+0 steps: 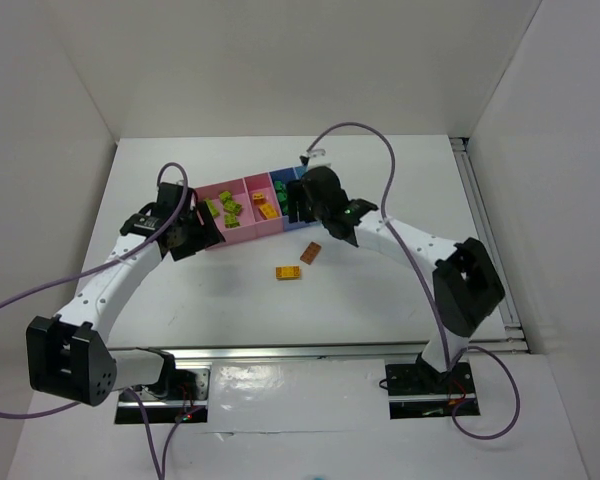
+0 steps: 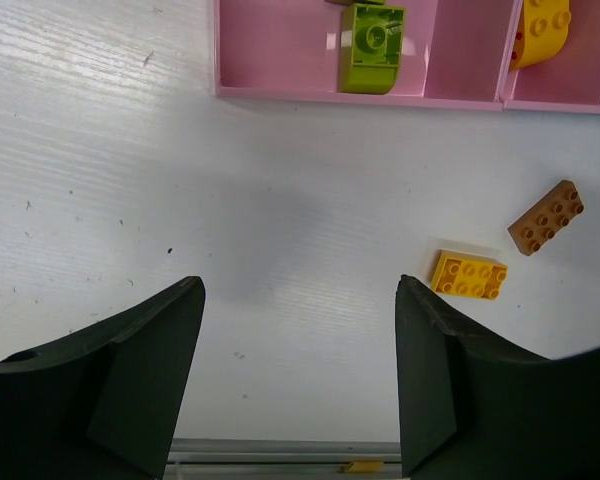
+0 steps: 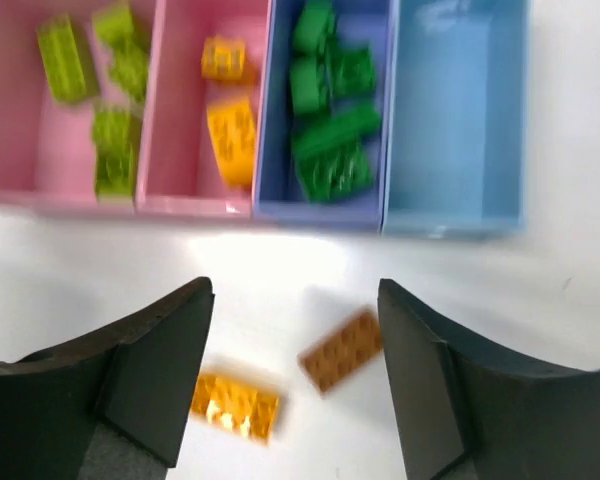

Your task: Sort the legos into containers by color

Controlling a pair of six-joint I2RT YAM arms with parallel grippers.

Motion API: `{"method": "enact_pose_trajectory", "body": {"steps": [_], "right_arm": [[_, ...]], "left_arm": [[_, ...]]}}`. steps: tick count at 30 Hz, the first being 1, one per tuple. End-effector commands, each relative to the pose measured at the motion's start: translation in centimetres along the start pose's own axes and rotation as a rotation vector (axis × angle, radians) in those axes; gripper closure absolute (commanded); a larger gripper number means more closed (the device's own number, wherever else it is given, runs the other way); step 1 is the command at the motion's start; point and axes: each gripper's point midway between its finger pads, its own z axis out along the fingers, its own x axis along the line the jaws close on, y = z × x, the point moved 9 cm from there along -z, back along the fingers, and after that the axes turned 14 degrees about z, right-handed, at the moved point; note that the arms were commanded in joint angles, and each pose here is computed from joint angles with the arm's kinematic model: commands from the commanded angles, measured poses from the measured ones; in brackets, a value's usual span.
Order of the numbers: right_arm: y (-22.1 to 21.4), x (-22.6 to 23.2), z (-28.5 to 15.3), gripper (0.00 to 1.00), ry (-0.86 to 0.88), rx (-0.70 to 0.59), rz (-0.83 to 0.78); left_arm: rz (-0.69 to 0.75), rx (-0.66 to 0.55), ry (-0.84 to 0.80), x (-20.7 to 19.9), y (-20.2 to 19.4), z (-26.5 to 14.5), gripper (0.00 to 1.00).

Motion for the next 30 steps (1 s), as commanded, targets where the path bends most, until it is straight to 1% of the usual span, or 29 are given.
{"method": "enact_pose_trajectory", "body": {"steps": [1, 3, 4, 5, 7, 10, 12, 13, 15, 18, 21, 23, 24, 29, 30], "right_arm": [[-5.3, -0.5, -1.3, 0.25, 0.083, 0.137, -0.007], [-7.6, -0.3, -2.0, 0.16, 0.097, 0.219, -0.039], [-9.1, -0.7, -2.0, 0.16, 0.089, 0.267, -0.056], [-10.2, -0.3, -2.4, 0.16, 0.124, 0.303, -0.096], [-12.4, -0.6, -2.9, 0.16, 0.140, 0.342, -0.190], [-13.1, -1.1, -3.2, 0.16, 0.140, 0.343, -0.250], [-14.2, -1.6, -2.9, 0.16, 0.100, 0.363, -0.325], [-13.8, -1.3, -2.6, 0.16, 0.096, 0.356, -0.340], [-14.7, -1.7, -2.2, 0.16, 0.065, 0.390, -0.384], [-15.0, -1.6, -1.5, 0.16, 0.054, 0.385, -0.386], [-14.6, -1.1, -0.5, 0.16, 0.041, 0.348, -0.384], [-14.5, -1.0, -0.4, 0.19, 0.048, 0.339, -0.390], [-13.7, -0.3, -0.2, 0.19, 0.064, 0.313, -0.380], [-14.2, 0.5, 1.4, 0.25, 0.073, 0.322, -0.379], [-13.9, 1.1, 1.7, 0.26, 0.092, 0.316, -0.357]], "left_arm": [[0.002, -0.032, 0.003, -0.3, 0.8, 0.1, 0.20], [0.002, -0.023, 0.006, -0.3, 0.8, 0.3, 0.20], [0.002, -0.023, 0.006, -0.3, 0.8, 0.3, 0.20], [0.002, -0.030, -0.006, -0.4, 0.9, 0.3, 0.20], [0.002, -0.026, -0.015, -0.5, 0.7, 0.5, 0.20], [-0.007, -0.016, -0.037, -0.7, 0.5, 0.7, 0.20], [-0.007, -0.025, -0.041, -0.7, 0.6, 0.7, 0.20], [-0.007, -0.016, -0.038, -0.6, 0.4, 0.9, 0.20], [0.002, -0.016, -0.037, -0.6, 0.4, 0.9, 0.20], [0.002, -0.025, -0.041, -0.6, 0.4, 0.6, 0.20], [0.001, -0.033, -0.044, -0.6, 0.5, 0.4, 0.20], [0.001, -0.033, -0.044, -0.6, 0.5, 0.4, 0.20], [0.001, -0.033, -0.044, -0.6, 0.5, 0.4, 0.20], [0.002, -0.025, -0.041, -0.5, 0.3, 0.4, 0.20], [0.002, -0.025, -0.041, -0.5, 0.3, 0.4, 0.20]]}}
